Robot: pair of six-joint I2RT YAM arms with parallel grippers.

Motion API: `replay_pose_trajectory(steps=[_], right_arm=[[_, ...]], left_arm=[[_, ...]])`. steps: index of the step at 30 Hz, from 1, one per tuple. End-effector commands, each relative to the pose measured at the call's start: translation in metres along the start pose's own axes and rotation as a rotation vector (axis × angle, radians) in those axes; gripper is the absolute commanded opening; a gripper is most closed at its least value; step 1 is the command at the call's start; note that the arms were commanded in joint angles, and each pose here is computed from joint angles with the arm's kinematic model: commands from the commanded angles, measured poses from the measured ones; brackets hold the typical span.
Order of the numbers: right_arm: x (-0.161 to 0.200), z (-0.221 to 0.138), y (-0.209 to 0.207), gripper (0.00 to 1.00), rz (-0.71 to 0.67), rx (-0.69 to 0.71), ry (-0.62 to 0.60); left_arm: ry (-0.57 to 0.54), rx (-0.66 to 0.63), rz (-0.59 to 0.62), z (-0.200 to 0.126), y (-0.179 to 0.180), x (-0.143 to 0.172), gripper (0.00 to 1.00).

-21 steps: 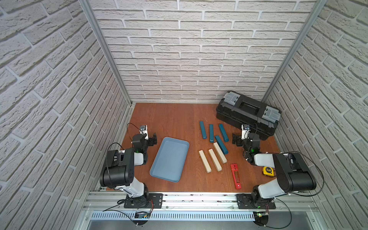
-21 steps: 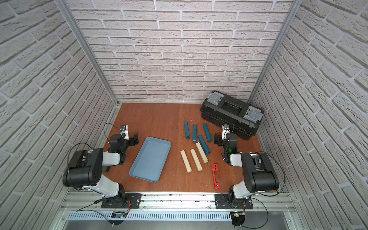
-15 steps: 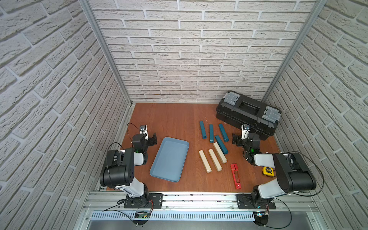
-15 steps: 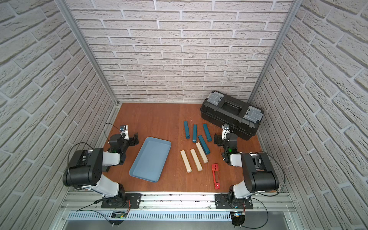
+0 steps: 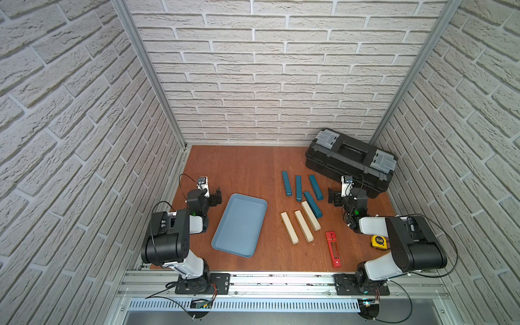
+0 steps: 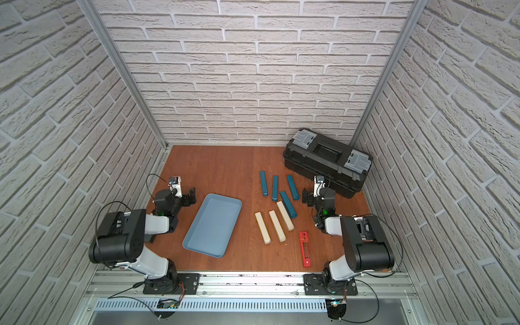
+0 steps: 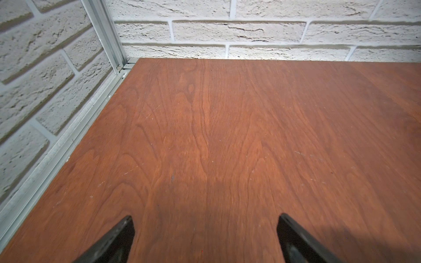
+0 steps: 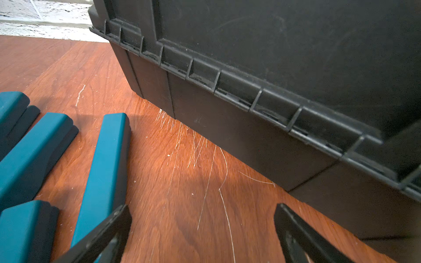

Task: Put the pruning pliers into the storage box
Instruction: Move the storage box to the center of the board.

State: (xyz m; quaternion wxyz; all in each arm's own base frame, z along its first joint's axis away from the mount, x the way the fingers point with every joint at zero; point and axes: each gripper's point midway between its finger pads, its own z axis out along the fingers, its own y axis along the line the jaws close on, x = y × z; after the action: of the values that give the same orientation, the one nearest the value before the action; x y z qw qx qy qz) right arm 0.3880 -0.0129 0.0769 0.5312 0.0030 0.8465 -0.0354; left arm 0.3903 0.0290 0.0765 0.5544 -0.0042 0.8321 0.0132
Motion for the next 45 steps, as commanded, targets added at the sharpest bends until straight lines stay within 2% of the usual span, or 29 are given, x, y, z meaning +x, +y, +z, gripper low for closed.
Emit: replay_pose_trajectory(steps=[1,4,7,10,13,15,18,20,21,26,31,34,39,45], right_arm=[[-0.033,-0.007,0.013,0.98,-0.035,-0.066,-0.112],[-0.050,-0.019,0.028,0.99,-0.077,-0.140,-0.062],[-0.075,-0.033,0.057,0.99,-0.109,-0.263,-0.038],[-0.094,-0.046,0.091,0.95,-0.172,-0.354,-0.011],[-0.107,-0.063,0.133,0.94,-0.205,-0.499,0.015],[-0.111,-0.076,0.164,0.93,-0.243,-0.582,0.027],[-0.113,-0.093,0.211,0.93,-0.304,-0.704,0.047],[-0.113,-0.103,0.243,0.92,-0.319,-0.821,0.066],[-0.112,-0.106,0.258,0.91,-0.338,-0.870,0.079],[-0.099,-0.105,0.326,0.86,-0.454,-1.075,0.125],[-0.084,-0.080,0.372,0.78,-0.470,-1.176,0.188],[-0.071,-0.072,0.390,0.76,-0.513,-1.199,0.224],[-0.037,-0.054,0.410,0.74,-0.640,-1.153,0.288],[-0.018,-0.041,0.419,0.63,-0.725,-1.126,0.359]], left_arm=[[-0.027,-0.079,-0.031,0.002,0.014,-0.022,0.98],[0.030,-0.234,-0.022,-0.009,0.030,-0.050,0.98],[-0.020,-0.275,-0.016,-0.031,0.016,-0.096,0.97],[0.066,-0.285,-0.180,-0.050,0.010,-0.113,0.83],[0.236,-0.283,-0.292,-0.072,-0.001,-0.097,0.68],[0.321,-0.291,-0.379,-0.092,-0.007,-0.081,0.61],[0.423,-0.223,-0.482,-0.116,-0.030,-0.055,0.53],[0.489,-0.192,-0.546,-0.132,-0.044,-0.038,0.40],[0.521,-0.177,-0.571,-0.141,-0.052,-0.030,0.38],[0.578,-0.202,-0.678,-0.181,-0.072,-0.002,0.39],[0.663,-0.228,-0.720,-0.205,-0.081,0.029,0.39],[0.700,-0.253,-0.706,-0.215,-0.080,0.039,0.39],[0.754,-0.259,-0.682,-0.221,-0.086,0.053,0.39],[0.779,-0.255,-0.654,-0.218,-0.092,0.068,0.43]])
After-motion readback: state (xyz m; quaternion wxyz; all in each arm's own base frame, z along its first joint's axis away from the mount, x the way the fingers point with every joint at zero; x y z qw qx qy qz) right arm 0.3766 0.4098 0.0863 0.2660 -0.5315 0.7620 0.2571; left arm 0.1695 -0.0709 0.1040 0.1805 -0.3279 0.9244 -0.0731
